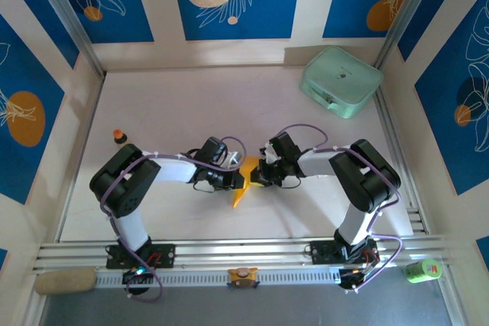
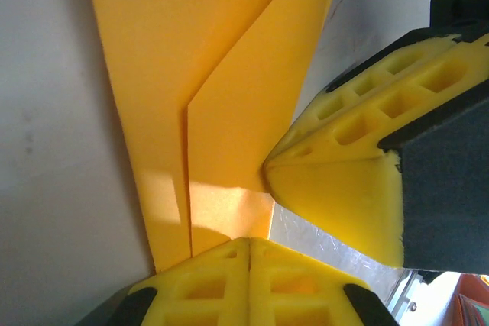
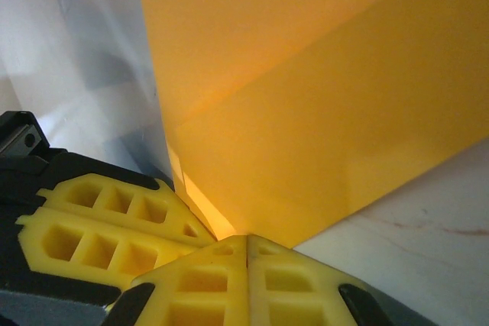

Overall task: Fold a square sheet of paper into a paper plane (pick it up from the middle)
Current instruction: Fold the wing for the fifth time at the center of the table.

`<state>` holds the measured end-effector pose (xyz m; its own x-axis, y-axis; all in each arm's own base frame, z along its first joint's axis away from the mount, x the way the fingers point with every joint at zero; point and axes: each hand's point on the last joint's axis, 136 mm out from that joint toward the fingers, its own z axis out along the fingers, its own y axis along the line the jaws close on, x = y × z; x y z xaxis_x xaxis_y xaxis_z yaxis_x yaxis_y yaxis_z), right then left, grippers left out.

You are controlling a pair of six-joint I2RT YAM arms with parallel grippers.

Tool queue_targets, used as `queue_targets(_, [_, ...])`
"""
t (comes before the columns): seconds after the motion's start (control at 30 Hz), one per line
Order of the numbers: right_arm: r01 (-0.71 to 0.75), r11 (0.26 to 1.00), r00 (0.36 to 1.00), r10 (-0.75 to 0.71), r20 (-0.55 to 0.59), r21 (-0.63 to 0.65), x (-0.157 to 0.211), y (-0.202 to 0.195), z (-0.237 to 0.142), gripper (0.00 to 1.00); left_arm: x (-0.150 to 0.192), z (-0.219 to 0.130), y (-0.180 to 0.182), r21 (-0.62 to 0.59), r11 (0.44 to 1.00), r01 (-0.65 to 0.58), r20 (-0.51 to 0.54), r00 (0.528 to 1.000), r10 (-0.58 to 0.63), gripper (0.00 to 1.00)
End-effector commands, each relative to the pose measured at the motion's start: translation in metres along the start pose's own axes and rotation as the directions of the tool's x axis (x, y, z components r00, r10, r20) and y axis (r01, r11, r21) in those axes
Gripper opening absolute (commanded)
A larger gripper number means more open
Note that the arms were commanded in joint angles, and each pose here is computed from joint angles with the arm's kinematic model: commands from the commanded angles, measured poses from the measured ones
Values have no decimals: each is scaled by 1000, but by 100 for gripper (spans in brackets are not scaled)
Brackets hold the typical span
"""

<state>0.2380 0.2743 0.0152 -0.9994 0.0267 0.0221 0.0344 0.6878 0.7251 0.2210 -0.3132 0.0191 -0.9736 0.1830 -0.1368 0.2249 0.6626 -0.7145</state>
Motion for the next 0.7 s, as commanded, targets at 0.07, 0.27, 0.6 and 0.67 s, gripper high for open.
queue_targets(0.07, [5, 1000, 1000, -5, 20, -4, -1, 6, -12, 0, 20, 1, 27, -104, 993, 61, -37, 997, -66, 0])
queue_targets(0.27, [25, 999, 998, -24, 52, -23, -13, 15, -20, 0, 20, 0, 26, -106, 993, 60, -35, 997, -64, 0])
queue_targets(0.6, [-84, 993, 996, 81, 44, 77, -26, -25, -7, 0, 11, -6, 5, -63, 998, 26, -24, 999, -27, 0])
queue_targets(0.67, [-97, 991, 995, 93, 42, 97, -24, -31, -7, 0, 4, -12, -7, -48, 999, 2, -6, 1000, -2, 0])
